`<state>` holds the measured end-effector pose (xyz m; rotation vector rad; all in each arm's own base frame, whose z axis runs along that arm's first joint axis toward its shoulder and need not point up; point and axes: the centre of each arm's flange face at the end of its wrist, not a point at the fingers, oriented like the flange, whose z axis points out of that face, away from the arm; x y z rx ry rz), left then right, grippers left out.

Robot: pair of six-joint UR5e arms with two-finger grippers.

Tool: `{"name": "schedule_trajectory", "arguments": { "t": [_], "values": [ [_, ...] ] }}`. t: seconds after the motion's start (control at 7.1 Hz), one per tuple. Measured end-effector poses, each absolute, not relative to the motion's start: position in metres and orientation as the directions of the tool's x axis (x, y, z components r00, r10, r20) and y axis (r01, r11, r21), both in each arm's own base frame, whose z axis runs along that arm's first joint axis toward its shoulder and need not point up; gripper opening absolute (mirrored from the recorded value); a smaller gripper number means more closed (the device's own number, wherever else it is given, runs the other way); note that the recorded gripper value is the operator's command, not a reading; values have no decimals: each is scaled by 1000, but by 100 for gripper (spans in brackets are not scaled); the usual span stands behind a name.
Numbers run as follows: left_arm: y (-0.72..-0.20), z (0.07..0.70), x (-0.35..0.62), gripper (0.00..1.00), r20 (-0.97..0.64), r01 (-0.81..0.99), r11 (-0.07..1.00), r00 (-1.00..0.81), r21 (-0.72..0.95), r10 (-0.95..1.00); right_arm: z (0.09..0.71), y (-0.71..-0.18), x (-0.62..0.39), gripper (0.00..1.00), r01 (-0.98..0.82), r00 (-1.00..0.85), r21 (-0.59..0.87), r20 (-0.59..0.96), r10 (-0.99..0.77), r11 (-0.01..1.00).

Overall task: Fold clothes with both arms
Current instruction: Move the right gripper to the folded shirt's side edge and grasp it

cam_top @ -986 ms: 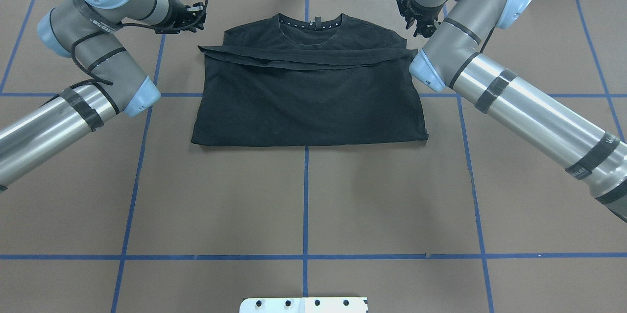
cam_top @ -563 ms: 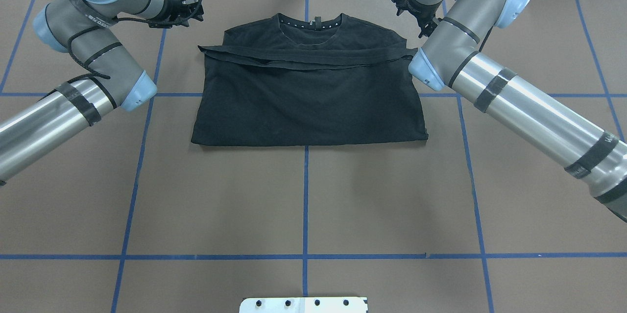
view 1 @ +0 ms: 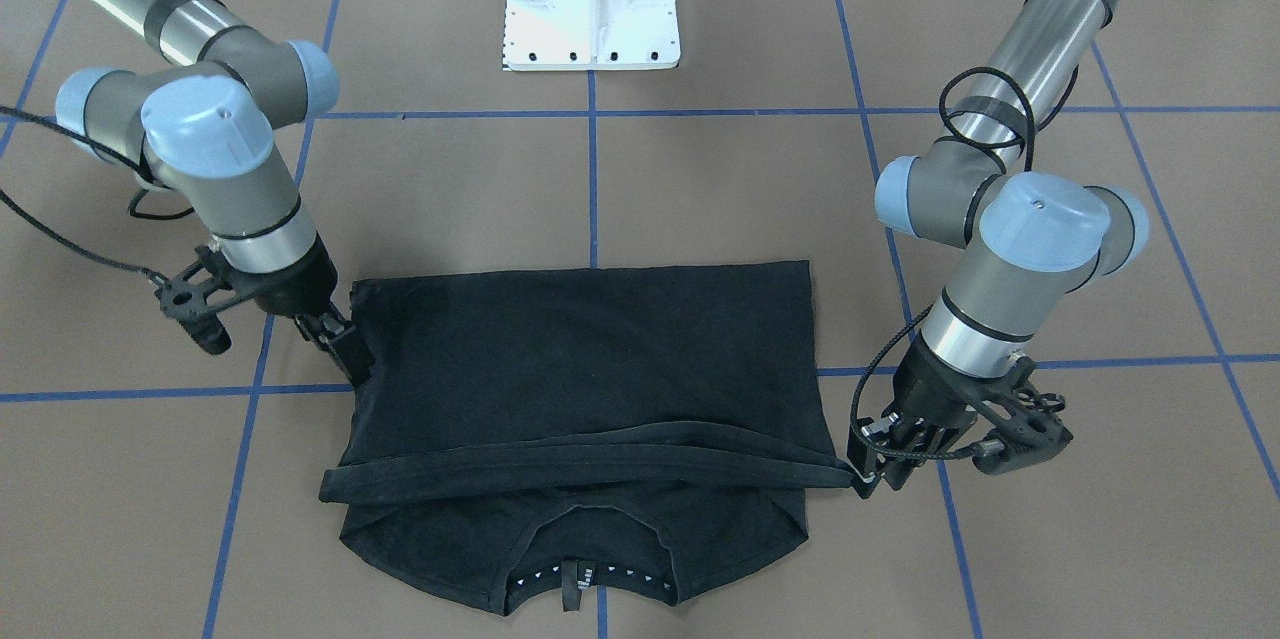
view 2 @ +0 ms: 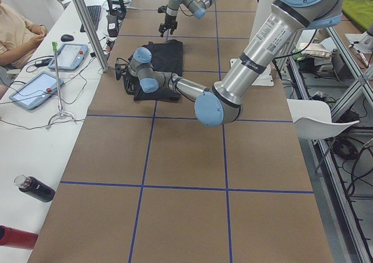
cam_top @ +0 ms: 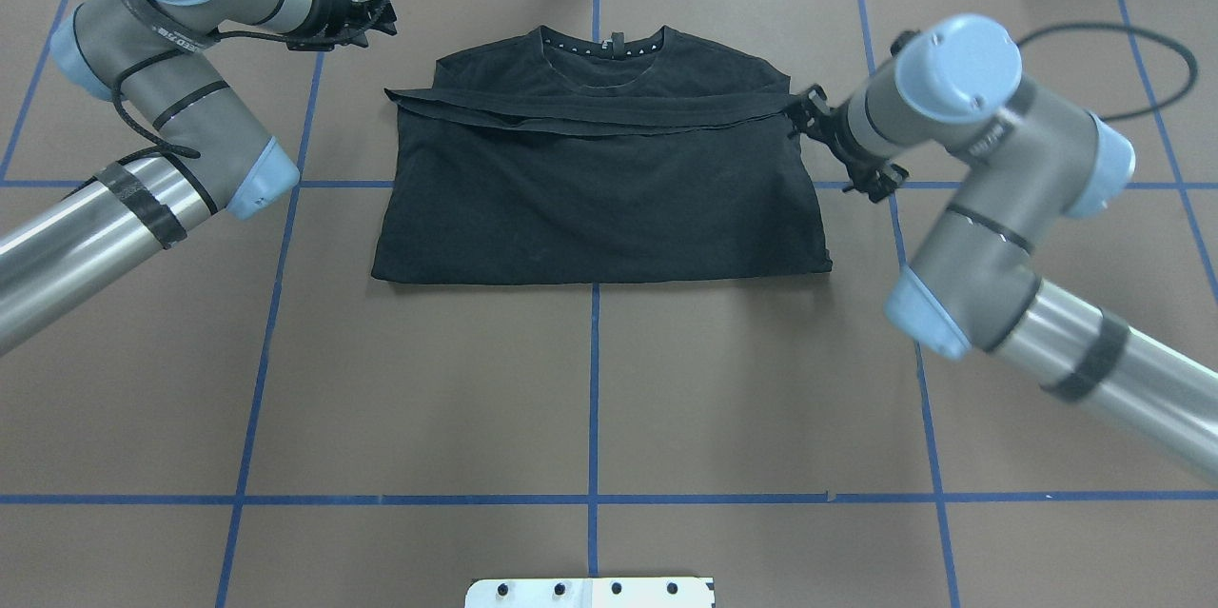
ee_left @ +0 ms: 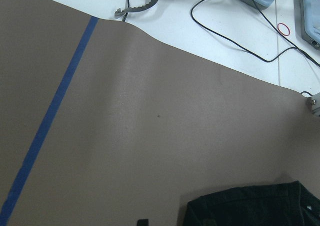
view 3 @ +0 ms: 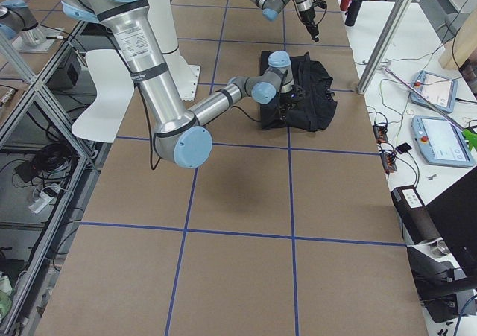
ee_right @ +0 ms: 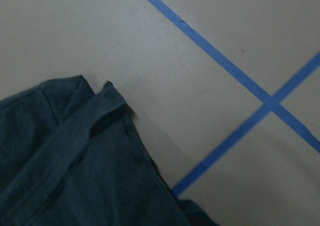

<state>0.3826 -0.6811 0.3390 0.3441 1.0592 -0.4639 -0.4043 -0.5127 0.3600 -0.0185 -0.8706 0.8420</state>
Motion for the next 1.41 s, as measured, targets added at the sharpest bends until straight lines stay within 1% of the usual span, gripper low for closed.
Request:
{"name": "schedule_trajectory", "arguments": {
  "t": [0.14,0.28,0.42,0.56,0.7,0.99,1.13,1.27,1.41],
  "values": [
    [-679,335,382,47,-890,521,852,408,46,-201,367,-472,-417,100,-654,364,-302,678,639,693],
    [-678,333,381,47,-889,522,852,410,45,-205,369,-447,-432,99,-668,359,-273,696,622,692],
    [-677,332,381,47,-888,522,852,412,44,-206,376,-433,-437,98,-672,333,-274,718,611,688],
    [-677,331,381,47,-887,522,852,413,44,-206,389,-425,-436,97,-669,304,-287,736,605,685],
    [-677,332,381,47,-887,522,852,413,44,-207,396,-421,-435,93,-664,286,-295,748,598,687],
    [-676,333,380,47,-886,523,851,414,44,-208,403,-420,-440,91,-663,282,-297,751,597,687],
    [-674,337,378,47,-885,523,851,415,43,-210,407,-420,-444,76,-663,288,-296,747,599,688],
    [-673,339,377,47,-884,523,851,416,43,-211,410,-421,-446,1,-663,292,-294,744,600,688],
    [-672,340,377,47,-885,523,851,416,43,-211,411,-421,-447,0,-664,294,-293,743,601,688]
  ]
}}
